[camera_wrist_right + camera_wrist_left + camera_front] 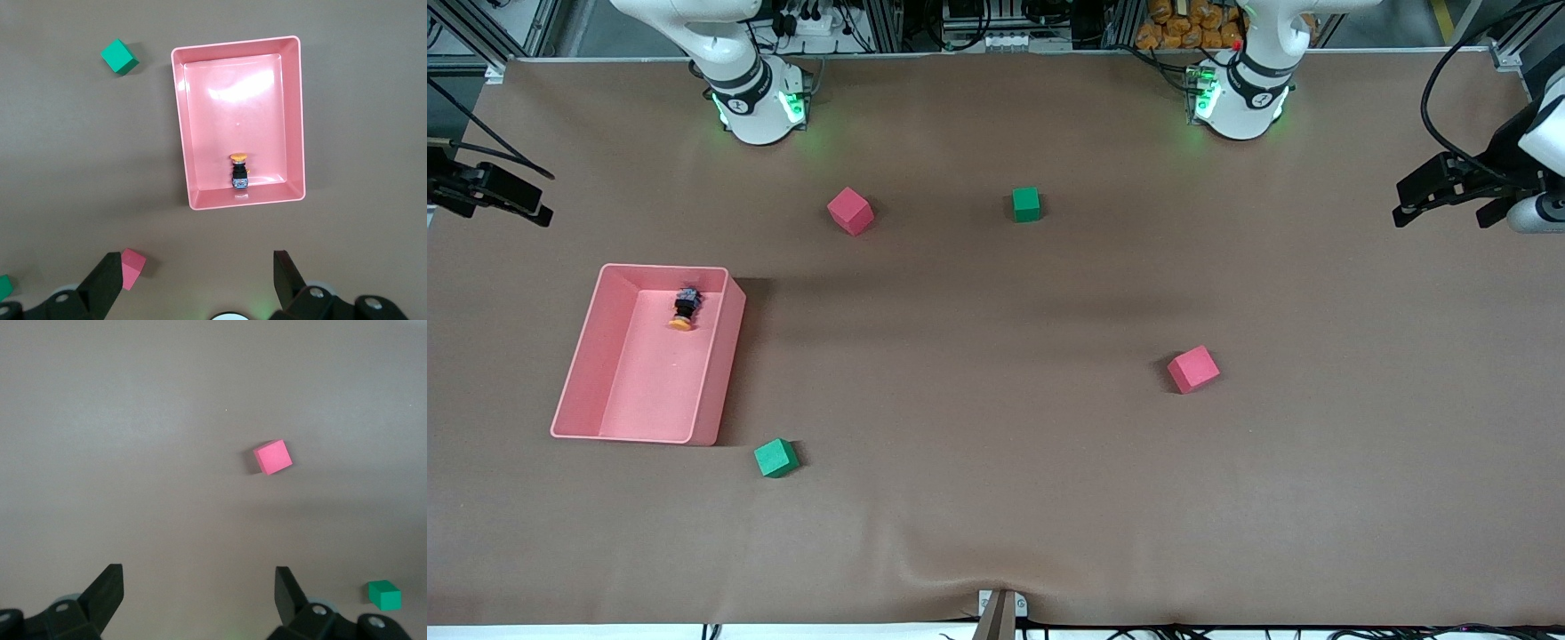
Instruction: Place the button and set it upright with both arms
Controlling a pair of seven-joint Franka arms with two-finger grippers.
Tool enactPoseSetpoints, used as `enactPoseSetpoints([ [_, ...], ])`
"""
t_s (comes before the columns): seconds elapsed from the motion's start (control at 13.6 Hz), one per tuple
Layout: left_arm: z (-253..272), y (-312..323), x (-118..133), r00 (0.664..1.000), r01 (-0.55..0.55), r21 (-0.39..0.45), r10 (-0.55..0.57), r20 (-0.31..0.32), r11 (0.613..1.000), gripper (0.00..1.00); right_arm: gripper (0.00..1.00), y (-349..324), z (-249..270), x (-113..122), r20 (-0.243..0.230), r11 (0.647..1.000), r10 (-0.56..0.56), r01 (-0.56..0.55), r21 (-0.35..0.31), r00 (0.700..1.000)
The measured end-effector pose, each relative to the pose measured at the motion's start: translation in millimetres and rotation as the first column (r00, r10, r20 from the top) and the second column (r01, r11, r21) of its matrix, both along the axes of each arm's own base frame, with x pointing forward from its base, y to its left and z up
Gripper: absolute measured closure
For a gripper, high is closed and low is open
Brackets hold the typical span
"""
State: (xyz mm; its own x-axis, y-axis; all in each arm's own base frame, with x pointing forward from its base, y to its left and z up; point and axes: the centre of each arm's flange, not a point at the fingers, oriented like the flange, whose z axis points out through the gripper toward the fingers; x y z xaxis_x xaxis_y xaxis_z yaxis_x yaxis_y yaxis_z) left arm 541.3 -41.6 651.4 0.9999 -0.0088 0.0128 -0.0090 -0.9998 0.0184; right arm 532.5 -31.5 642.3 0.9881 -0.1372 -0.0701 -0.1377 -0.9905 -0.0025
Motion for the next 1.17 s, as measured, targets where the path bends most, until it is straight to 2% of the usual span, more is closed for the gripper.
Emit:
enactPoseSetpoints([
  [0.73,-0.3,2.1,0.2,1.0,-0.004,0.0,0.004,-0.001,1.0,0.0,0.0,0.9,-7.4,0.1,-0.014,1.0,0.002,-0.002,0.002,1.0],
  [1.17,-0.3,2.6,0.2,1.0,-0.005,0.0,0.005,-0.001,1.0,0.0,0.0,-1.2,-53.4,7.1,-0.024,1.0,-0.002,0.003,0.003,1.0],
])
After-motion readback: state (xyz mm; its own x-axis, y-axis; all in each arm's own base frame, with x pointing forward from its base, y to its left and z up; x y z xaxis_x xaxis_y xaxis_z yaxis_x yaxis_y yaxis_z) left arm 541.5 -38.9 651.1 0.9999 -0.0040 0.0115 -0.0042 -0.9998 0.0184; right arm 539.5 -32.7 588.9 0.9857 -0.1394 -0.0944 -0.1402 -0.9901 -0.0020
